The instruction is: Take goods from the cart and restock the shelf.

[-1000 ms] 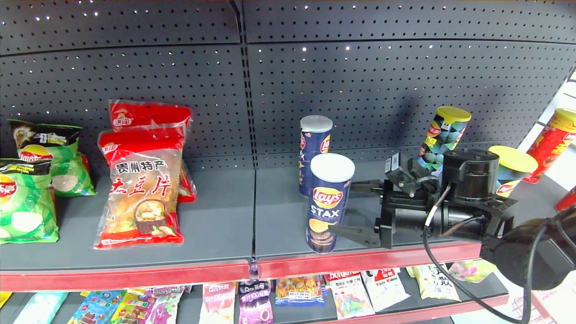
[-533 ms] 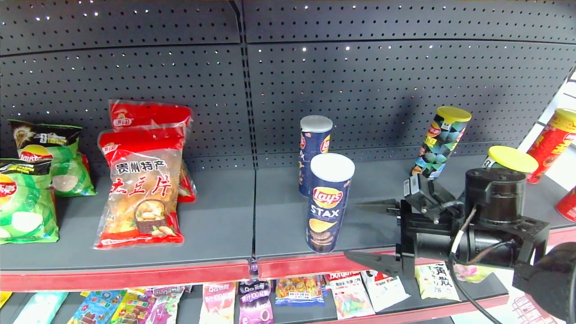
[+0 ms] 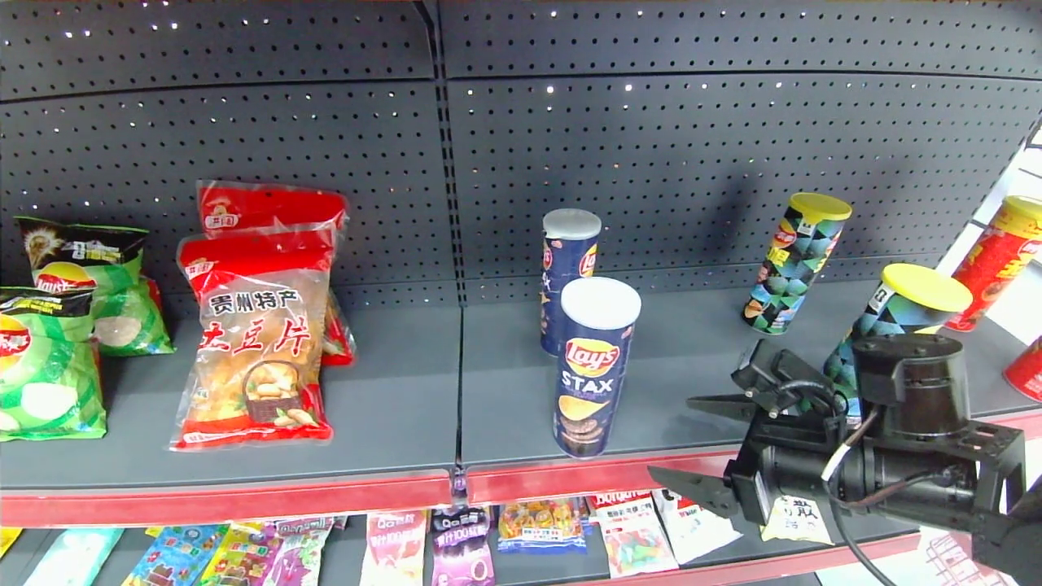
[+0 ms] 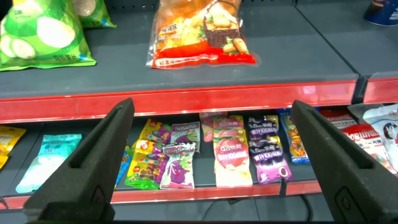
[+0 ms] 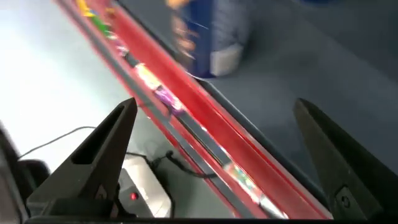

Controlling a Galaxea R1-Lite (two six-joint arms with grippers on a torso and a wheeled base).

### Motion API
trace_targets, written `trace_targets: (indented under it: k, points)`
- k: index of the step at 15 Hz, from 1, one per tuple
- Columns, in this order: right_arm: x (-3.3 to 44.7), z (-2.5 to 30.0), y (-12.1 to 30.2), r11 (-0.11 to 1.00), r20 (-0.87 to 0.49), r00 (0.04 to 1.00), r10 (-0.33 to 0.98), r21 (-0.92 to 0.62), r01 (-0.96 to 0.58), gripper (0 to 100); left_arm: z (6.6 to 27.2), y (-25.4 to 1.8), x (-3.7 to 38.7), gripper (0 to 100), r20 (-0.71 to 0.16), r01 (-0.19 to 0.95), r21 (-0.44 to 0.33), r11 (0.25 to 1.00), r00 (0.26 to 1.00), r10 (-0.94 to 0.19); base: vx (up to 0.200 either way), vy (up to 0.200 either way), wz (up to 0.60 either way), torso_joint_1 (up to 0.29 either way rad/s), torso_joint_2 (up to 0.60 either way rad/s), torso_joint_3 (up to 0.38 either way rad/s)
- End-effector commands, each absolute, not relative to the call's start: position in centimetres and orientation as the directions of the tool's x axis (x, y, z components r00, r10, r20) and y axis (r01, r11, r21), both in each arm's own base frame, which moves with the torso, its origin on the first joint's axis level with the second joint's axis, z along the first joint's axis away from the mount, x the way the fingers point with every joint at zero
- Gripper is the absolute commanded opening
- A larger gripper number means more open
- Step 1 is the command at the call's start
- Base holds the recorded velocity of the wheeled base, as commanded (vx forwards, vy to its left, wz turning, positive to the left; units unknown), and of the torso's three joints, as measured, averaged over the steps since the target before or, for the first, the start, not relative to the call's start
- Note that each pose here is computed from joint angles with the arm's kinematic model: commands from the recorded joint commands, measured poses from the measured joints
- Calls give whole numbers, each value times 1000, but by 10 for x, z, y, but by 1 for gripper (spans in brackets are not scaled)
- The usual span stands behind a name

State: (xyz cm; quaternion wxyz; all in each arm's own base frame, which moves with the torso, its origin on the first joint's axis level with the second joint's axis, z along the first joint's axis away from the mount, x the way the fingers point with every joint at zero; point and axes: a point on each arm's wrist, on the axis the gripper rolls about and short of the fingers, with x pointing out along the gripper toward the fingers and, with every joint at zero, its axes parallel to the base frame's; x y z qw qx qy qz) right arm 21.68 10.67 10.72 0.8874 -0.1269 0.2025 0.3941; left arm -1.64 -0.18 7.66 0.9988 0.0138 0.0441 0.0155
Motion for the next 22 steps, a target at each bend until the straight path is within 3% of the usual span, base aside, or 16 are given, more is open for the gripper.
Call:
trace_targets:
  k: [1,5,11,22]
  points:
    - [218,103,108,673,-478,618,625,-73,-736,100,77,-2,-16,100,-89,-29,29,999,996,32,0,0,0,0,0,0]
    - [222,94,121,655,-509,591,626,-69,-753,100,77,-2,-16,100,-89,-29,29,999,996,32,0,0,0,0,0,0]
    - [244,88,131,716,-522,645,558,-89,-692,100,77,-2,-16,100,-89,-29,29,999,996,32,0,0,0,0,0,0]
    - [263,84,145,714,-513,646,565,-88,-695,100,77,-2,-16,100,-89,-29,29,999,996,32,0,0,0,0,0,0]
